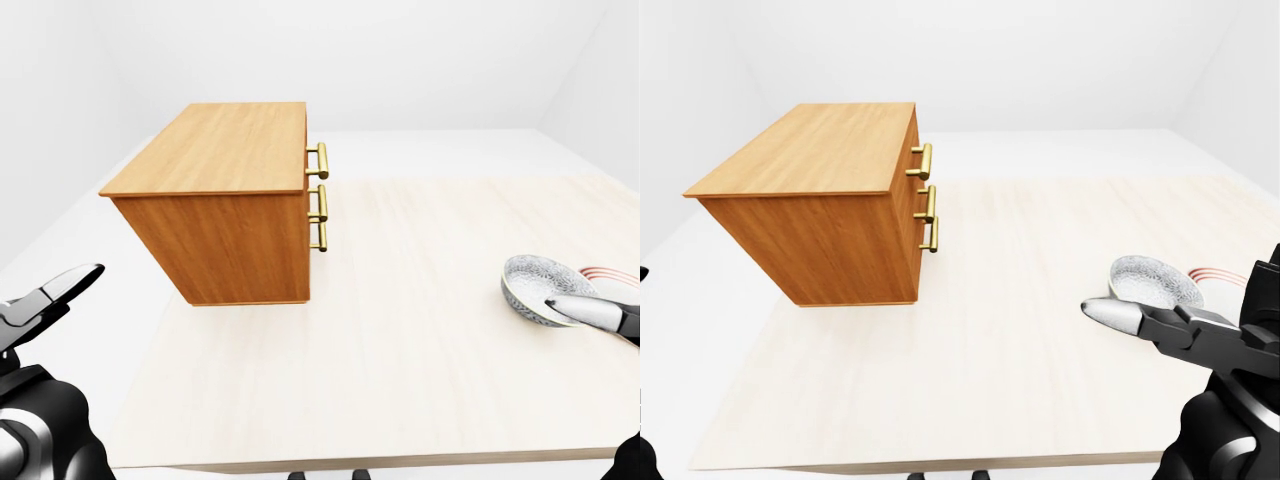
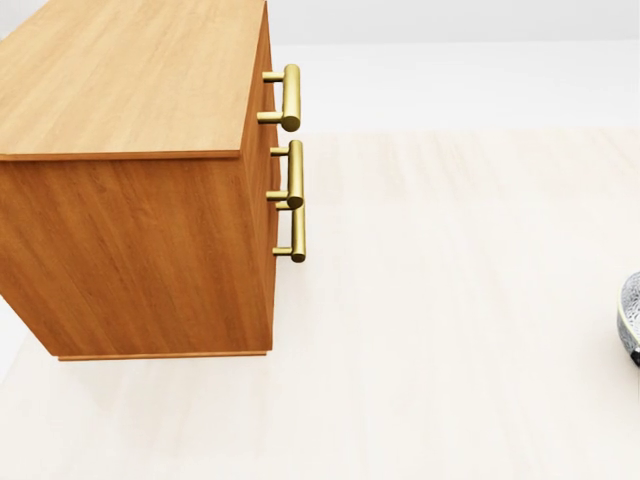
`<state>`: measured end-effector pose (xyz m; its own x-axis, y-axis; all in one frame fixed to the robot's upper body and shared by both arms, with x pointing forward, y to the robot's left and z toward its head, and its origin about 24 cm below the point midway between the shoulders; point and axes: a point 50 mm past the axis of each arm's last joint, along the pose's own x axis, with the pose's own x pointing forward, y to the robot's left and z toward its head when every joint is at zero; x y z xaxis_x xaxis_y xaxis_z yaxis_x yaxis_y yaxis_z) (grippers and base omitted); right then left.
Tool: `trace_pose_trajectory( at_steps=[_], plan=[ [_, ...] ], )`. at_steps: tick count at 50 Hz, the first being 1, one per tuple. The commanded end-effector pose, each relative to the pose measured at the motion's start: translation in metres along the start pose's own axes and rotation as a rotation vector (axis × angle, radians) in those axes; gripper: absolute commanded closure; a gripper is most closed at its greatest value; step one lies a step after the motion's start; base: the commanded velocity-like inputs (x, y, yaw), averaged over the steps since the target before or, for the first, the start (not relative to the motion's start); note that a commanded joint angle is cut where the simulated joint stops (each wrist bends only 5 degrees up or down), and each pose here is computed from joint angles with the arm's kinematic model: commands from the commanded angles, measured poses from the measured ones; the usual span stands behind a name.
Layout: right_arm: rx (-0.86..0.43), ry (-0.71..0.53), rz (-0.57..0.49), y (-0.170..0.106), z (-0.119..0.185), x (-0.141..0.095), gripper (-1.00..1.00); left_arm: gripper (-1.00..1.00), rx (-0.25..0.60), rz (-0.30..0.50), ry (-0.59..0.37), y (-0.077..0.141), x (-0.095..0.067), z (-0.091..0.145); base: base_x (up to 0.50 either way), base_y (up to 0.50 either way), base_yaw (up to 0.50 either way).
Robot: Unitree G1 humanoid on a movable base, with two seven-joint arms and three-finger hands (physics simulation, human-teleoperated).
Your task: Put the bowl on top of the cabinet.
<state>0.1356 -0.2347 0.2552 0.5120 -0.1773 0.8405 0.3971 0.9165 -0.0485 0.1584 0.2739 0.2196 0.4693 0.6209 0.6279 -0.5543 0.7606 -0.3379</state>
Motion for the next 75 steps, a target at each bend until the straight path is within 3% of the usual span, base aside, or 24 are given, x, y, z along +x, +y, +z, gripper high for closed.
trace_pose_trajectory(
  at_steps=[1, 13, 17, 21, 24, 26, 28, 30, 34, 35, 40, 43, 46, 51, 55, 56, 57, 63, 68, 75],
  plan=[
    [0.0, 0.004, -0.007, -0.001, -0.001, 0.0, -1.0, -1.0, 0.003, -0.001, 0.008, 0.0, 0.0, -0.002, 0.07, 0.11, 0.0],
    [0.038, -0.012, 0.006, 0.005, -0.002, 0.005, -1.0, -1.0, 0.002, -0.006, 0.003, -0.001, -0.001, -0.001, 0.0, 0.0, 0.0],
    [0.062, -0.074, 0.01, 0.009, 0.0, 0.018, -1.0, -1.0, 0.004, -0.007, 0.005, -0.002, -0.001, -0.001, 0.0, 0.0, 0.0],
    [0.016, 0.013, 0.048, 0.018, -0.023, 0.022, -1.0, -1.0, 0.001, -0.008, 0.001, -0.002, -0.001, 0.0, 0.0, 0.0, 0.0],
    [-0.085, 0.054, 0.079, 0.019, -0.045, 0.039, -1.0, -1.0, 0.001, -0.008, 0.0, -0.002, -0.001, 0.0, 0.0, 0.0, 0.0],
    [-0.256, 0.122, 0.194, 0.024, -0.068, 0.049, -1.0, -1.0, -0.001, -0.01, 0.002, -0.002, -0.001, -0.001, 0.0, 0.0, 0.0],
    [-0.294, 0.158, 0.194, 0.017, -0.081, 0.062, -1.0, -1.0, 0.0, -0.008, 0.0, -0.001, 0.0, 0.0, 0.0, 0.0, 0.0],
    [-0.453, 0.21, 0.288, 0.017, -0.098, 0.074, -1.0, -1.0, 0.0, -0.007, 0.002, -0.002, 0.0, -0.001, 0.0, 0.0, 0.0],
    [-0.565, 0.206, 0.342, 0.017, -0.098, 0.084, -1.0, -1.0, 0.002, -0.009, 0.004, -0.002, 0.001, -0.002, 0.0, 0.0, 0.0],
    [-0.713, 0.247, 0.472, 0.022, -0.108, 0.077, -1.0, -1.0, -0.003, -0.009, -0.001, -0.002, 0.0, 0.0, 0.0, 0.0, 0.0],
    [-0.935, 0.406, 0.642, 0.006, -0.122, 0.067, -1.0, -1.0, -0.006, -0.01, 0.0, -0.002, 0.001, -0.001, 0.0, 0.0, 0.0],
    [-1.032, 0.482, 0.66, -0.007, -0.126, 0.065, -1.0, -1.0, -0.007, -0.01, 0.0, -0.002, 0.001, -0.001, 0.0, 0.0, 0.0],
    [-1.127, 0.604, 0.652, -0.037, -0.132, 0.062, -1.0, -1.0, -0.006, -0.009, 0.001, -0.002, 0.001, -0.001, 0.0, 0.0, 0.0],
    [-1.171, 0.743, 0.637, -0.064, -0.143, 0.046, -1.0, -1.0, -0.008, -0.011, -0.006, -0.003, 0.002, 0.0, 0.0, 0.0, 0.0],
    [-1.172, 0.75, 0.633, -0.065, -0.143, 0.045, -1.0, -1.0, -0.008, -0.011, -0.006, -0.003, 0.002, 0.0, 0.0, 0.0, 0.0],
    [-1.178, 0.847, 0.602, -0.089, -0.151, 0.037, -1.0, -1.0, -0.006, -0.013, -0.002, -0.003, 0.002, -0.001, 0.0, 0.0, 0.0],
    [-1.197, 0.876, 0.599, -0.096, -0.151, 0.035, -1.0, -1.0, -0.007, -0.012, -0.004, -0.002, 0.002, 0.0, 0.0, 0.0, 0.0],
    [-1.212, 0.996, 0.595, -0.122, -0.147, 0.02, -1.0, -1.0, -0.007, -0.012, -0.01, -0.002, 0.002, 0.001, 0.0, 0.0, 0.0],
    [-1.2, 1.084, 0.573, -0.136, -0.152, -0.001, -1.0, -1.0, -0.005, -0.014, -0.009, -0.003, 0.002, 0.001, 0.0, 0.0, 0.0],
    [-1.186, 1.102, 0.602, -0.132, -0.157, -0.006, -1.0, -1.0, -0.003, -0.013, -0.005, -0.002, 0.002, 0.0, 0.0, 0.0, 0.0]
  ],
)
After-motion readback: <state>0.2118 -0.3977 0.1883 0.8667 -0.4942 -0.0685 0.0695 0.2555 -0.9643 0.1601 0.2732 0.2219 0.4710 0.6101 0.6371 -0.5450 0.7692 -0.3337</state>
